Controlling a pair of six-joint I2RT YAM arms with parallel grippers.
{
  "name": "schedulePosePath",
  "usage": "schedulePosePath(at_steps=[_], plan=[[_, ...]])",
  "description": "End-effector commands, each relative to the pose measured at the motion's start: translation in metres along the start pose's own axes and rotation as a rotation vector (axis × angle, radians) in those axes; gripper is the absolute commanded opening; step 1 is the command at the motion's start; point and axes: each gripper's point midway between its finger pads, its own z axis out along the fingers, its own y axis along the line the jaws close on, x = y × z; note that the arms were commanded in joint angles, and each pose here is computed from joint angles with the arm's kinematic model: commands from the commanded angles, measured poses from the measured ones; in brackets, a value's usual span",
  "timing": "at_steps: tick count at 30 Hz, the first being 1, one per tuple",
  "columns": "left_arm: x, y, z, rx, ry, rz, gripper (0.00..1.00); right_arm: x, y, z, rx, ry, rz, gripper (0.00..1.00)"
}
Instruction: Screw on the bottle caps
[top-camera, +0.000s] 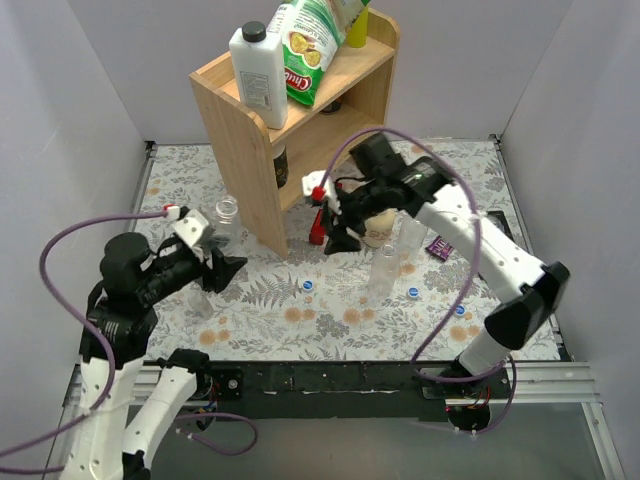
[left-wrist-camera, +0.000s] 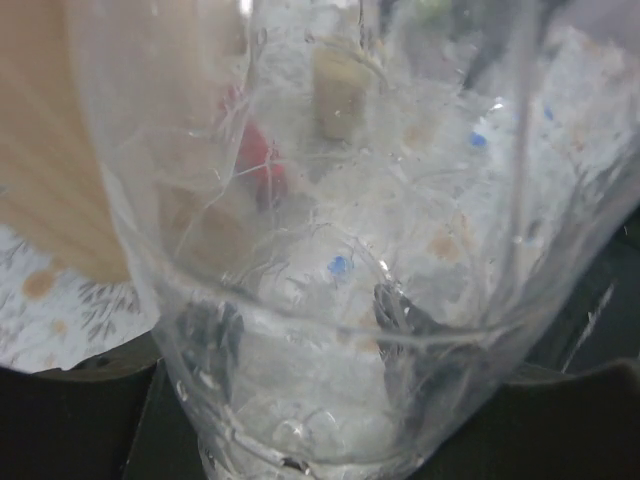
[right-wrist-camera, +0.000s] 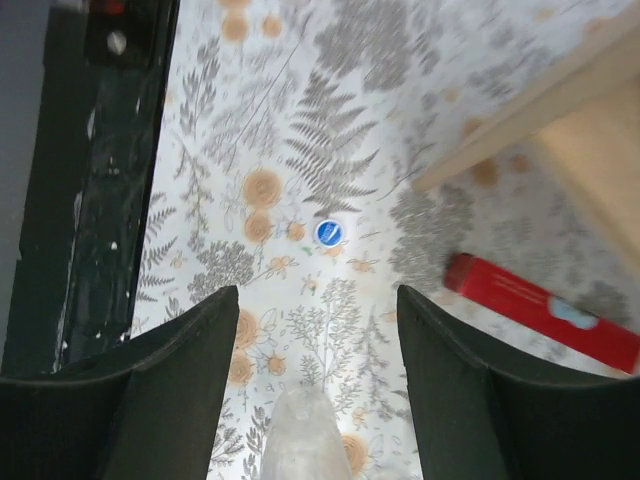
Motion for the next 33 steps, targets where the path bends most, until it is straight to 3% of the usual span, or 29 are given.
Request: schedulePosePath(at_steps=[1,7,15,33], plan=[[0.005,0.031,-0.028,-0.262,-0.045,-0.22,0.0,0.06,0.012,0.06,-0.132,0.205,-0.093,0.71],[-0.004,0.039,-0.053,-0.396,-0.152,-0.38,0.0,0.109,0.018,0.113,-0.192,0.306,-0.153,0.61],[0.017,0.045,-0.056,-0.449,-0.107,-0.321,0.0,0.177,0.019,0.164,-0.232,0.376,-0.333,0.6],[0.021,0.047,-0.045,-0.394,-0.099,-0.337,0.0,0.203,-0.005,0.2,-0.213,0.441,-0.29,0.58]])
